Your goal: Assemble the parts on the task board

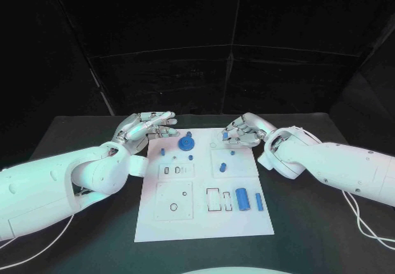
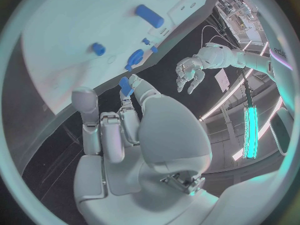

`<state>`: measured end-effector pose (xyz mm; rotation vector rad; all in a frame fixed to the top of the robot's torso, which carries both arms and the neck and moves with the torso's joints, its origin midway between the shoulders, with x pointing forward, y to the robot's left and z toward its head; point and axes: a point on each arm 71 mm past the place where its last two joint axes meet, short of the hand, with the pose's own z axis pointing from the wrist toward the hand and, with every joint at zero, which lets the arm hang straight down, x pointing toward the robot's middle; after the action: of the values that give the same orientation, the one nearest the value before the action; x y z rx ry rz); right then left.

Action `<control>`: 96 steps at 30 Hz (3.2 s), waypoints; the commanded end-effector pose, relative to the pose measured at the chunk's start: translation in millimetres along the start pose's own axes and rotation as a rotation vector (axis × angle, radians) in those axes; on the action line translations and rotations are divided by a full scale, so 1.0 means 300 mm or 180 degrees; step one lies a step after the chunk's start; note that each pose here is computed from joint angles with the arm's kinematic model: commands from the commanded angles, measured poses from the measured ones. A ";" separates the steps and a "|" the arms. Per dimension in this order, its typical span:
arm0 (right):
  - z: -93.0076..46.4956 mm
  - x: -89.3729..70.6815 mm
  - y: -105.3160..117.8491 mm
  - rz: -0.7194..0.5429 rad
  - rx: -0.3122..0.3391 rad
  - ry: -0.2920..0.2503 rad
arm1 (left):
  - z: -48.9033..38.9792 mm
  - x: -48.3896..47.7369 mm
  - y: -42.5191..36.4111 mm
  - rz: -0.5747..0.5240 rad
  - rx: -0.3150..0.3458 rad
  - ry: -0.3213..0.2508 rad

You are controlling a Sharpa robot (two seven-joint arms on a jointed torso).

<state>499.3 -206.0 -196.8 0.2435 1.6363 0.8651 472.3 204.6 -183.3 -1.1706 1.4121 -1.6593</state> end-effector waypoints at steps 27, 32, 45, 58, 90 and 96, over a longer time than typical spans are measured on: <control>0.104 0.381 0.331 -0.0795 -0.0186 0.0677 | 0.032 0.013 -0.021 0.0032 0.0093 0.0051; 0.101 0.394 0.333 -0.0850 -0.0201 0.0696 | 0.035 0.011 -0.020 0.0036 0.0088 0.0046; 0.089 0.406 0.328 -0.1059 -0.0206 0.0741 | 0.038 0.009 -0.019 0.0038 0.0082 0.0044; 0.084 0.427 0.319 -0.1125 -0.0187 0.0848 | 0.037 0.006 -0.019 0.0039 0.0082 0.0040; 0.075 0.430 0.283 -0.1166 -0.0070 0.1023 | 0.038 0.005 -0.018 0.0038 0.0074 0.0043; 0.074 0.429 0.280 -0.1169 -0.0065 0.1027 | 0.038 0.004 -0.018 0.0038 0.0074 0.0042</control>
<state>461.9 -57.7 -229.0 -0.2003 1.8187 0.7046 482.8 201.2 -179.0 -1.1541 1.4004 -1.6555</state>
